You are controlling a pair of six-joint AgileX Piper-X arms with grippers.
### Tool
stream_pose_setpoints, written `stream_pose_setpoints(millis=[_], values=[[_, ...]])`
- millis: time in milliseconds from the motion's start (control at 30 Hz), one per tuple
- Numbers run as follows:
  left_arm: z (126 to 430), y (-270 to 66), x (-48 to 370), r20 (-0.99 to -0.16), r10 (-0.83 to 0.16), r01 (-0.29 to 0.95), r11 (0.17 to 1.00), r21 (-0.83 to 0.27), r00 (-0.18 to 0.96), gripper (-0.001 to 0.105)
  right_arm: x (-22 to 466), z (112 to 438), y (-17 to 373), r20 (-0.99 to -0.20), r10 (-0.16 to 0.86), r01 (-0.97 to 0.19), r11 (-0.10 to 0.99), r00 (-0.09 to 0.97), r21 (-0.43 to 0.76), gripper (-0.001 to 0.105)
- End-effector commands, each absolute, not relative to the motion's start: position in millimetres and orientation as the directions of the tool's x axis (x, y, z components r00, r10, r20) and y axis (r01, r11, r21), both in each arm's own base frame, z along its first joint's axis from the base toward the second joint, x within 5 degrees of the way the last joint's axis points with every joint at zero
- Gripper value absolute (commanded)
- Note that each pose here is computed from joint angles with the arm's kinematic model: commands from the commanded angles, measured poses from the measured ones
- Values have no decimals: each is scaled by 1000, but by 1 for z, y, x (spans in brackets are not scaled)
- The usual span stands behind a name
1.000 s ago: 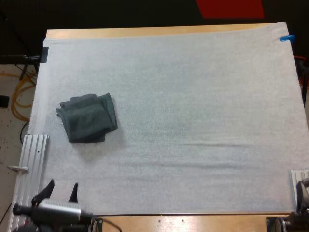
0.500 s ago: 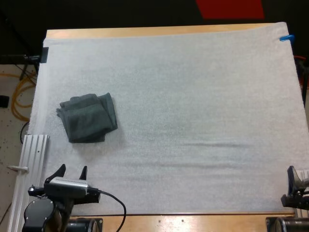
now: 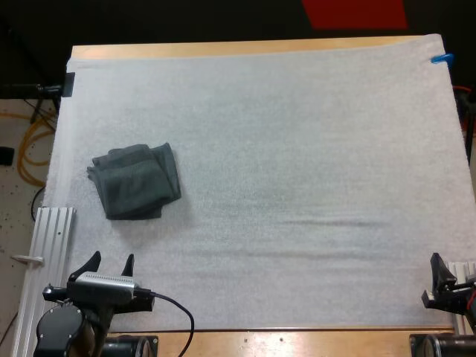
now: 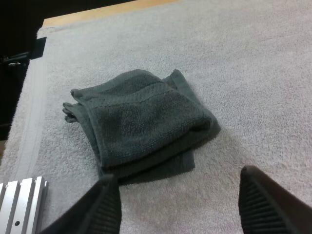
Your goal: Pick towel from pile fold and stack
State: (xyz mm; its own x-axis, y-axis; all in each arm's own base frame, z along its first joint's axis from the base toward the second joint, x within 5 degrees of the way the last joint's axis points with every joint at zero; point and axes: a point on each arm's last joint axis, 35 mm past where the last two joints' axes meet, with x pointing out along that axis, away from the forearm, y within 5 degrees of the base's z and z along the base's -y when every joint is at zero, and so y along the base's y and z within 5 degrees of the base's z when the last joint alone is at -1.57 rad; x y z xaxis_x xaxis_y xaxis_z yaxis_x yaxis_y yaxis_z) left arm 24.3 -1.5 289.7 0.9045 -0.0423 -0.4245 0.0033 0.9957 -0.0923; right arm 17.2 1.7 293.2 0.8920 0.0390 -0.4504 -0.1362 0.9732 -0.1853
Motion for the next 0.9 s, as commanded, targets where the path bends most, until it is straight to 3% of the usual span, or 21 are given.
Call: stream_pose_setpoints(millis=[0, 867], values=[[292, -2, 26, -417, -53, 9, 994, -107, 907, 52, 20, 295, 2, -442, 45, -140, 973, 896, -185, 71], [292, -2, 26, -417, -53, 9, 994, -107, 907, 52, 22, 295, 2, -433, 37, -130, 974, 900, -187, 71]])
